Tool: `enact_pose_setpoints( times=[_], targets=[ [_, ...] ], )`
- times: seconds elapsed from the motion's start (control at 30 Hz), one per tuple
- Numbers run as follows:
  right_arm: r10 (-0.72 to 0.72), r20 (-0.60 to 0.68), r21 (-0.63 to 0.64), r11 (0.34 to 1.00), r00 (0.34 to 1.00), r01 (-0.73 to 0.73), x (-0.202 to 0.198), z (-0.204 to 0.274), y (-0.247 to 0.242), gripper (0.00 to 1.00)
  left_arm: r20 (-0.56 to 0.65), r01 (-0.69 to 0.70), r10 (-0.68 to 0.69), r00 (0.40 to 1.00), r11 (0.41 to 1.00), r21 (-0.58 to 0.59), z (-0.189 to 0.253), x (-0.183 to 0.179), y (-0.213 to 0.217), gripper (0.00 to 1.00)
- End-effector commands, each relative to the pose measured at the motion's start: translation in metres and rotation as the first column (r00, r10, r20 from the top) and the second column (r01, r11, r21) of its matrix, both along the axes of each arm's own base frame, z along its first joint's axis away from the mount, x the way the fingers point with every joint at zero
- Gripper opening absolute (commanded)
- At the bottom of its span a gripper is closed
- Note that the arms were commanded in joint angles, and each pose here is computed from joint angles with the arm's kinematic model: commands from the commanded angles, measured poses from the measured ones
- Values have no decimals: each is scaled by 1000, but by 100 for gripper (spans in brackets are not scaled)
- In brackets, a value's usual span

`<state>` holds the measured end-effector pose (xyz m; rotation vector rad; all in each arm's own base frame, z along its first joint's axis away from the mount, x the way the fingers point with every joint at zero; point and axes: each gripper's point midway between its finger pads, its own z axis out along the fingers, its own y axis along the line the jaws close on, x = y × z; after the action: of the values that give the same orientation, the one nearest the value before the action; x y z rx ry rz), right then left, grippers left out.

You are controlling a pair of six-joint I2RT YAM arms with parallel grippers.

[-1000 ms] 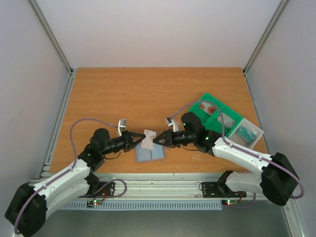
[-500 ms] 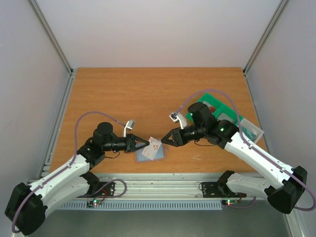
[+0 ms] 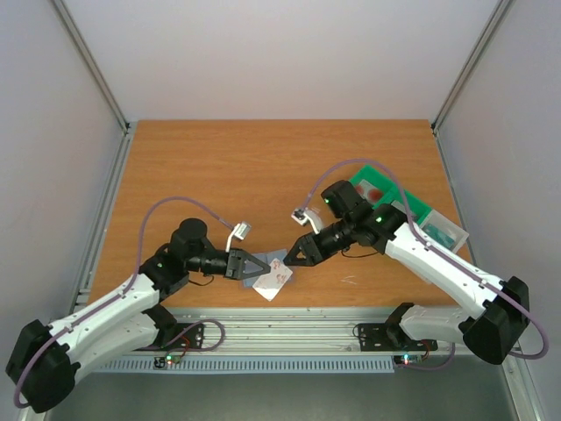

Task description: Take the credit cards out of the card holder

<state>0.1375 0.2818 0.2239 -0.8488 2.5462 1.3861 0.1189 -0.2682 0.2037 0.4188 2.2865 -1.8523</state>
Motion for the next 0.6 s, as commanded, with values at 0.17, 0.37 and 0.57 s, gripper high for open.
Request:
enact_pose_setpoints(
  times=[0.17,0.37,0.57],
  targets=[
    [72,-83,52,996,994,-68,-9,-5,9,38,68,63,-59,996,997,-50,16,-6,-8,0],
    [102,-129,87,992,986,-91,-17,-6,10,38,63,76,-71,995,994,-73,19,-7,-11,0],
    [100,-152,97,992,983,-85,-19,-13,11,36,78,86,-77,994,989,-122,27,-9,-12,1]
  ],
)
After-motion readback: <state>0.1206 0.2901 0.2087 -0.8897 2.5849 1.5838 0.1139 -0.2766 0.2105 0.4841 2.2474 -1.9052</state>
